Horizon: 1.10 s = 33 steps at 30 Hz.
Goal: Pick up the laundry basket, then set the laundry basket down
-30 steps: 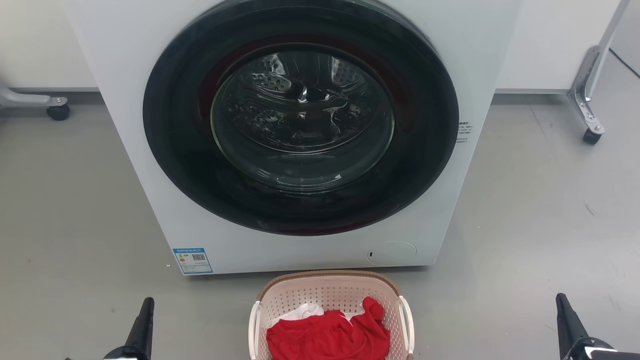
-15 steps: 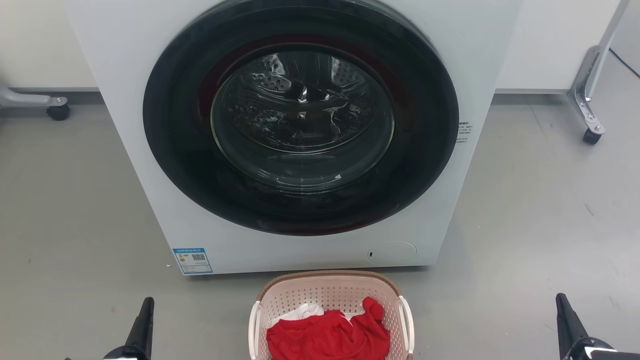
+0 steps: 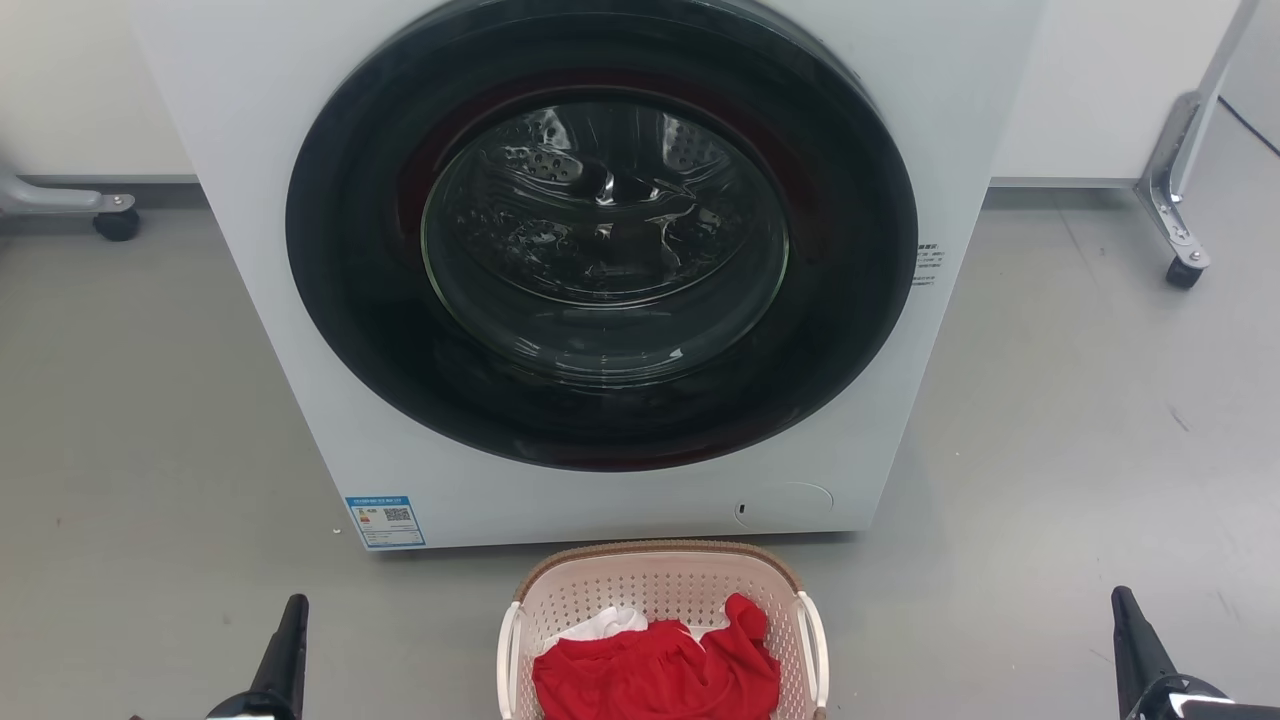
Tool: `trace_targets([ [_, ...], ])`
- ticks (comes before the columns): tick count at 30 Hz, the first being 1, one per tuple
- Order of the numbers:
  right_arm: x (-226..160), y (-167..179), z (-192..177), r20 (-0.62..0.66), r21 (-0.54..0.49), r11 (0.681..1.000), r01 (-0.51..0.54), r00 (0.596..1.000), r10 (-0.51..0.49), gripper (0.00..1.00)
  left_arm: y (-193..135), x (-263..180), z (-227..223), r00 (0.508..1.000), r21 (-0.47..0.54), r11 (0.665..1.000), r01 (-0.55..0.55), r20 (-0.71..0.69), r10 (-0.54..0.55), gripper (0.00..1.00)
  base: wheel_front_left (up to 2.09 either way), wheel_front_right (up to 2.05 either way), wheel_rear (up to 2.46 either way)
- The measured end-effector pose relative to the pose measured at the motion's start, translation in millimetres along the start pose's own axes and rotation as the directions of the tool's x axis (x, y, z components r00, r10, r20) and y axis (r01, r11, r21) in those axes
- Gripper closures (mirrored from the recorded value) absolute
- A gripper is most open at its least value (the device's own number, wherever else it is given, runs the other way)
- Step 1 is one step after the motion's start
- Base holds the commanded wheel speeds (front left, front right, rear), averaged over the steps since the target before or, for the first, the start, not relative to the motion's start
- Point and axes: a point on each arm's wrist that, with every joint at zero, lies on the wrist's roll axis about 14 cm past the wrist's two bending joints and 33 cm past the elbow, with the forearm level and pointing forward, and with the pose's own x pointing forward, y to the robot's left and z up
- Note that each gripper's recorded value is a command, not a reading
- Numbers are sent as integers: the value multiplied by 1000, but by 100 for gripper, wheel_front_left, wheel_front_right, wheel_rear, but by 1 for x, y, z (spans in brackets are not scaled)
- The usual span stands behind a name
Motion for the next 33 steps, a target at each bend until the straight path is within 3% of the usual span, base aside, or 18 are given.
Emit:
trace_targets([
  [33, 0, 0, 0, 0, 0, 1000, 0, 1000, 0, 100, 0, 0, 0, 1000, 0, 1000, 0, 0, 0, 100, 0, 0, 0],
])
